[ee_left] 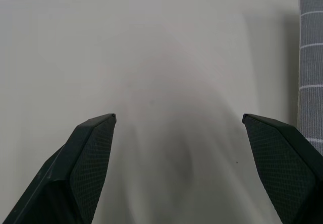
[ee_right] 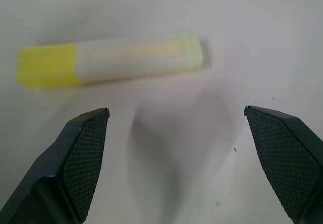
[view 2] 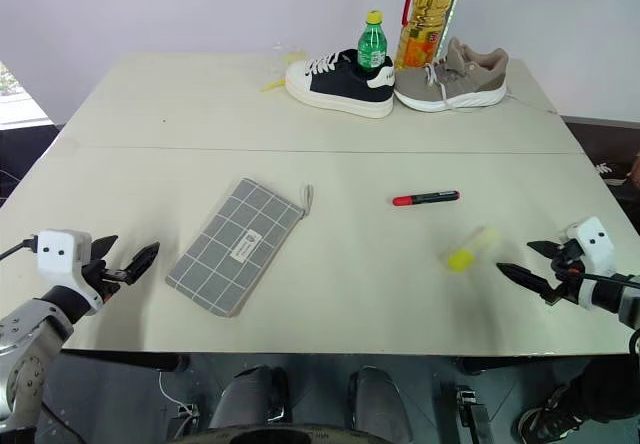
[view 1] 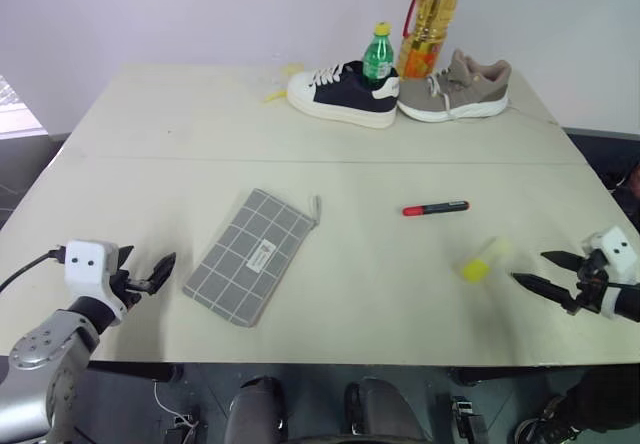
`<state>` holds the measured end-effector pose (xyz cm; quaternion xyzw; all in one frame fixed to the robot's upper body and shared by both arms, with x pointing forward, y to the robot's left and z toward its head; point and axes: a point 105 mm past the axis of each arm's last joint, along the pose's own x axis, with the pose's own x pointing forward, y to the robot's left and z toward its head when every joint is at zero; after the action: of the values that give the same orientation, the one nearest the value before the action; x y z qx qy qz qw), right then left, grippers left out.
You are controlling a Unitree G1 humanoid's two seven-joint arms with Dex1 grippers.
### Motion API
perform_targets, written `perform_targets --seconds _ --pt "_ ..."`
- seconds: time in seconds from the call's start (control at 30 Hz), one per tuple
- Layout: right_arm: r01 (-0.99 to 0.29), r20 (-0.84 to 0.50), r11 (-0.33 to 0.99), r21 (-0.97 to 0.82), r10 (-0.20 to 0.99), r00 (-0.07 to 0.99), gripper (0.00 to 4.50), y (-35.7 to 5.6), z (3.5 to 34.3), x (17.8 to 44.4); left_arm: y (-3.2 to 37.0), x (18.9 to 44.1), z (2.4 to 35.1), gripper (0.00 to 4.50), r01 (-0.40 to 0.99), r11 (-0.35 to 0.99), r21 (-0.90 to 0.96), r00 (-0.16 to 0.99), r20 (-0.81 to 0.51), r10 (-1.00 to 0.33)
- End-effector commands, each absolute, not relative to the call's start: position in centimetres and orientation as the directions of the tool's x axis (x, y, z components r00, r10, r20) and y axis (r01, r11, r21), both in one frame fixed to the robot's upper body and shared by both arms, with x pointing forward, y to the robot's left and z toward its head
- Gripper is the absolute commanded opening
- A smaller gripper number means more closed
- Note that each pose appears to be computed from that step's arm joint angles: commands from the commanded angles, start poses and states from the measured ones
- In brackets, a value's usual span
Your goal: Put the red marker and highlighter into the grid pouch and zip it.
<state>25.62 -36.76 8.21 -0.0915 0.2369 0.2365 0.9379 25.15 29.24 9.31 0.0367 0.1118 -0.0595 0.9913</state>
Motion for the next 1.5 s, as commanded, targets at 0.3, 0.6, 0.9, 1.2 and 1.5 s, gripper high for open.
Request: perform_targets --seconds 0.3,0.6,0.9,1.2,1.5 --pt "-0.522 -0.403 0.844 -0.124 0.438 0.803 4.48 -37.0 9.4 27.8 29.6 24.9 11.3 4.26 0.090 0.993 0.070 0.985 -0.151 -0.079" --pt "-0.707 -0.153 0.695 -0.131 0.691 0.707 4.48 -24.8 12.2 32.9 27.7 24.1 12.4 4.26 0.096 0.988 0.118 0.995 -0.033 -0.093" --pt "-0.834 -0.126 0.540 -0.117 0.825 0.551 0.41 -7.5 13.1 34.7 25.1 20.4 11.0 4.50 0.299 0.941 0.159 0.951 -0.128 -0.281" --pt "-0.816 -0.249 0.554 -0.162 0.778 0.577 0.04 0.5 12.5 36.2 21.1 18.0 8.9 4.50 0.533 0.749 0.394 0.843 -0.319 -0.433" --pt "-0.804 -0.387 0.586 -0.099 0.722 0.574 0.04 0.5 8.8 36.2 19.3 18.7 7.5 4.50 0.622 0.594 0.510 0.783 -0.396 -0.480"
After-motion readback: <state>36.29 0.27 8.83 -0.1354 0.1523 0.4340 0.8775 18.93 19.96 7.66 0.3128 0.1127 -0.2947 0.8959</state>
